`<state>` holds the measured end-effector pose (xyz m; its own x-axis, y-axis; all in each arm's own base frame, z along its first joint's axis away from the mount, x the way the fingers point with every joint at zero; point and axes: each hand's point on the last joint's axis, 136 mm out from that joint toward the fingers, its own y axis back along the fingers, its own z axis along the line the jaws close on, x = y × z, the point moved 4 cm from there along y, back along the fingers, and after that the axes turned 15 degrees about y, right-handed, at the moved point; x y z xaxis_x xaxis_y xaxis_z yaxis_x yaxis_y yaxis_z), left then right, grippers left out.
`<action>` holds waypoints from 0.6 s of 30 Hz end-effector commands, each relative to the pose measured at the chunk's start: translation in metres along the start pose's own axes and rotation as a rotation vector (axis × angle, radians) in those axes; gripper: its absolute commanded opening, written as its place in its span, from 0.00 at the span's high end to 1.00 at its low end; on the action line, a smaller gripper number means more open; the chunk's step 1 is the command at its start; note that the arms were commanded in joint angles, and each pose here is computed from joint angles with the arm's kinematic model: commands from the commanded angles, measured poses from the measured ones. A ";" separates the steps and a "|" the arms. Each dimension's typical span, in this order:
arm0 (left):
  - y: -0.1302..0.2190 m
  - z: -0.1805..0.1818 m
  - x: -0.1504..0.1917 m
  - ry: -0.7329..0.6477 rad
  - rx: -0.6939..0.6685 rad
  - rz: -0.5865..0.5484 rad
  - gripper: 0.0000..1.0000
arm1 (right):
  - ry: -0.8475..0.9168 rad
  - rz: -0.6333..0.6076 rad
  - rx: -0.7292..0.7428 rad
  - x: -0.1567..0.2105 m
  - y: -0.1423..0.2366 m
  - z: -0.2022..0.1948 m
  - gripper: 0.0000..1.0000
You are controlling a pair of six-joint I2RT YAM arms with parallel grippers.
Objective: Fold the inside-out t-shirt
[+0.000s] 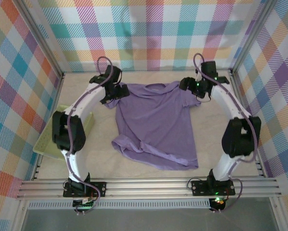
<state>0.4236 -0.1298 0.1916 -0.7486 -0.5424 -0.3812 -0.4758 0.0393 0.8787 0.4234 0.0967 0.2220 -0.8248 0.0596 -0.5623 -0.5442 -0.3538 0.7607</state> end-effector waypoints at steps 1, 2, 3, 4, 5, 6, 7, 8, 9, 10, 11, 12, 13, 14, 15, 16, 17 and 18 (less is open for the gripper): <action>-0.015 0.035 0.019 0.006 -0.062 0.012 0.00 | 0.007 0.050 -0.038 0.043 -0.010 0.013 0.20; -0.015 0.044 0.022 0.021 -0.069 0.006 0.00 | 0.022 0.058 -0.040 0.054 -0.008 0.018 0.20; -0.015 0.055 0.024 0.038 -0.071 -0.001 0.00 | 0.036 0.074 -0.036 0.068 -0.007 0.022 0.20; -0.015 0.062 0.025 0.051 -0.060 -0.003 0.00 | 0.052 0.087 -0.036 0.080 -0.006 0.027 0.19; -0.016 0.068 0.025 0.063 -0.060 0.000 0.00 | 0.065 0.098 -0.031 0.090 -0.005 0.031 0.19; -0.018 0.076 0.024 0.075 -0.075 0.001 0.00 | 0.078 0.116 -0.030 0.102 -0.005 0.034 0.19; -0.021 0.083 0.023 0.085 -0.088 0.003 0.00 | 0.086 0.135 -0.031 0.113 -0.006 0.036 0.19; -0.024 0.089 0.023 0.094 -0.097 0.004 0.00 | 0.091 0.150 -0.030 0.122 -0.006 0.038 0.19; -0.026 0.095 0.021 0.109 -0.108 -0.003 0.00 | 0.096 0.166 -0.025 0.132 -0.008 0.038 0.19; -0.028 0.101 0.018 0.124 -0.115 -0.013 0.00 | 0.097 0.178 -0.017 0.140 -0.010 0.037 0.19; -0.030 0.105 0.015 0.139 -0.116 -0.019 0.00 | 0.095 0.186 -0.011 0.147 -0.012 0.034 0.19; -0.032 0.109 0.011 0.154 -0.117 -0.024 0.00 | 0.090 0.194 0.001 0.154 -0.015 0.030 0.19; -0.034 0.111 0.004 0.165 -0.118 -0.032 0.00 | 0.085 0.206 0.023 0.161 -0.018 0.025 0.19; -0.035 0.111 -0.001 0.169 -0.118 -0.038 0.00 | 0.082 0.214 0.040 0.166 -0.019 0.021 0.19; -0.035 0.111 -0.007 0.176 -0.121 -0.046 0.01 | 0.079 0.227 0.055 0.172 -0.020 0.017 0.19; -0.036 0.111 -0.012 0.179 -0.122 -0.052 0.01 | 0.076 0.233 0.063 0.176 -0.020 0.015 0.19; -0.036 0.111 -0.016 0.180 -0.124 -0.059 0.01 | 0.073 0.235 0.069 0.180 -0.019 0.013 0.18; -0.035 0.112 -0.020 0.180 -0.139 -0.073 0.00 | 0.069 0.236 0.070 0.184 -0.017 0.012 0.18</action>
<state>0.3864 -0.0347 0.1209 -0.6553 -0.6745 -0.3401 -0.3938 -0.0791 0.9158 0.2793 0.1298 0.1034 -0.9333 -0.1123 -0.3411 -0.2952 -0.3010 0.9068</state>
